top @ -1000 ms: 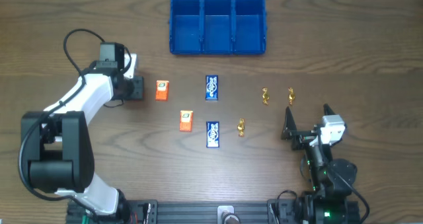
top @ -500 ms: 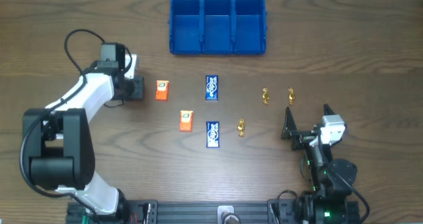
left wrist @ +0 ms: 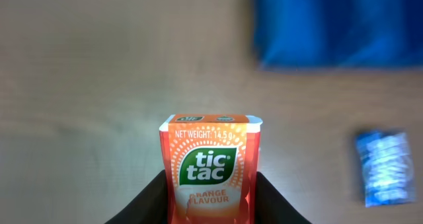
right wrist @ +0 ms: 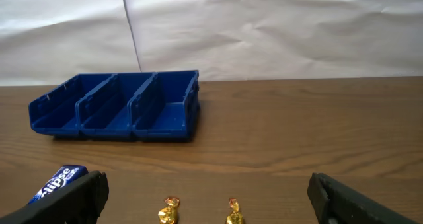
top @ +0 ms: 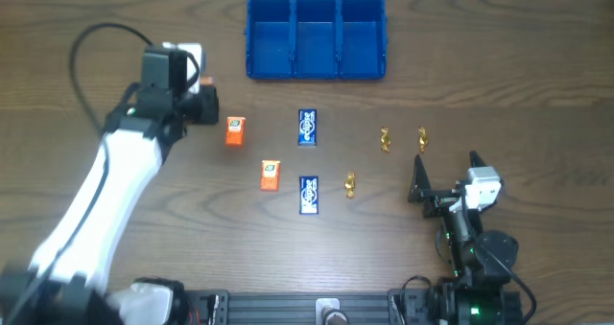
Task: Sort Candies Into Trays
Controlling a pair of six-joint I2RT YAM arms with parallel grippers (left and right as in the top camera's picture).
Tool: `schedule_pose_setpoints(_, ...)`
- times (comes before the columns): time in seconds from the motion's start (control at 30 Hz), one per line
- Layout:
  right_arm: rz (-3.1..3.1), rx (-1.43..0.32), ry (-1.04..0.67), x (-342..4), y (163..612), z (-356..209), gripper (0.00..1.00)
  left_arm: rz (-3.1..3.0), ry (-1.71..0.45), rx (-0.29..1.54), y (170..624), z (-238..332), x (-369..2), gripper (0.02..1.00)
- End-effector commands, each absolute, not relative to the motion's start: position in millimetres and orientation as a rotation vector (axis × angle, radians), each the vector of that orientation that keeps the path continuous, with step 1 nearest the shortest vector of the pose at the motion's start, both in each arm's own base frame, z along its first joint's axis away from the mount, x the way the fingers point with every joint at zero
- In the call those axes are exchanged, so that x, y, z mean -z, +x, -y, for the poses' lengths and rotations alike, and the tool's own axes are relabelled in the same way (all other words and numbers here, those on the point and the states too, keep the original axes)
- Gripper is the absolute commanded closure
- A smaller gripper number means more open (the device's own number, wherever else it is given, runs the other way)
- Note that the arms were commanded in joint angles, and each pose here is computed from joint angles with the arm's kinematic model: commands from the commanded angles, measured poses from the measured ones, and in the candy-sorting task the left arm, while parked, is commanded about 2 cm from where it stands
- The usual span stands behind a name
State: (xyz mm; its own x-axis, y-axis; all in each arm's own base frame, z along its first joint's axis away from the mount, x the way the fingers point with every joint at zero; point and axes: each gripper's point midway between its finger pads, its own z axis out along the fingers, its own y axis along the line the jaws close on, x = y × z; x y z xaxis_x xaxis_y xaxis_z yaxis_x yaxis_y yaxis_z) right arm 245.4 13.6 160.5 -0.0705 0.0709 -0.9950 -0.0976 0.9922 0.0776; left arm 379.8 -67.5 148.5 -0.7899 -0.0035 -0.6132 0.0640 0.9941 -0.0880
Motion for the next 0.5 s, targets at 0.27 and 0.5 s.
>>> schedule_pose_setpoints(0.27,-1.635,-0.138,-0.011,-160,245,-12,0.001,-2.147,0.093,0.091,425,147,-301,0.744)
schedule_pose_setpoints(0.5,-1.635,-0.138,-0.011,-160,245,-12,0.003,-2.353,0.05,0.05,501,184,-238,0.741)
